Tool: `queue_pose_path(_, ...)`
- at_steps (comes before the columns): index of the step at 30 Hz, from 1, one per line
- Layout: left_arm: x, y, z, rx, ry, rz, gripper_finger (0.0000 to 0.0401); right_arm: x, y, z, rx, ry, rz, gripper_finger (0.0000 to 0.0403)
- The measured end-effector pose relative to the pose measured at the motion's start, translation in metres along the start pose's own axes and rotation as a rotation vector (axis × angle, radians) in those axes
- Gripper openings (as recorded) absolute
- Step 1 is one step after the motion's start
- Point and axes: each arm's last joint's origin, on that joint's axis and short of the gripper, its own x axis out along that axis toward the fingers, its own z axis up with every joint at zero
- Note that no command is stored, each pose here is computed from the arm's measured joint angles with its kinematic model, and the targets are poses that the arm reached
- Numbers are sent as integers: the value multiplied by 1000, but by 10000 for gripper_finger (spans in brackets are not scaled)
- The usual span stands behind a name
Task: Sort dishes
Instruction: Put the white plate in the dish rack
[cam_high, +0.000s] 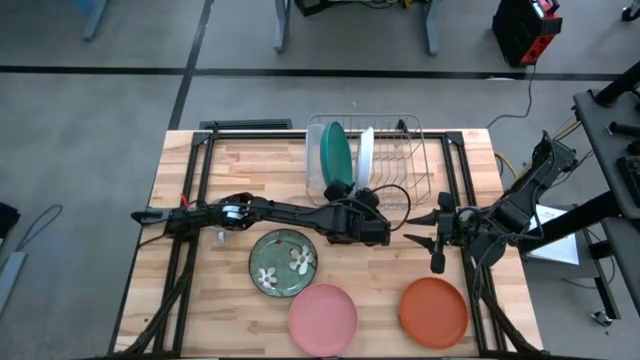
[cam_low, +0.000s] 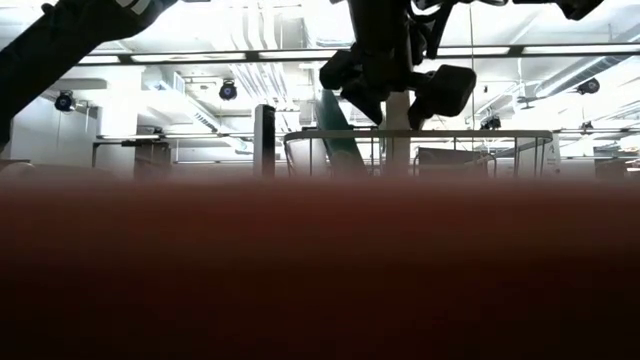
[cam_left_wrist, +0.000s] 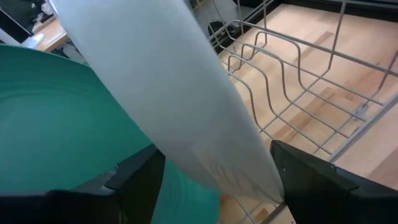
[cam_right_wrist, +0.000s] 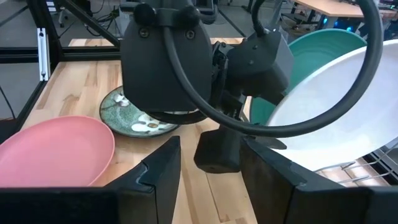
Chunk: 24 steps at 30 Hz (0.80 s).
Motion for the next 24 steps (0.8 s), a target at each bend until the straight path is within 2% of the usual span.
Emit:
queue_pose_path(11, -2, -1, 0, 16, -1, -10, 281, 2, -2, 1, -2, 0, -24, 154)
queue_pose_path(17, -2, -1, 0, 17, -2, -11, 281, 18, -21, 10, -28, -25, -216, 154)
queue_pose_path(24, -2, -1, 0, 25, -4, -8, 281, 29, -51, 35, -25, -80, -404, 123)
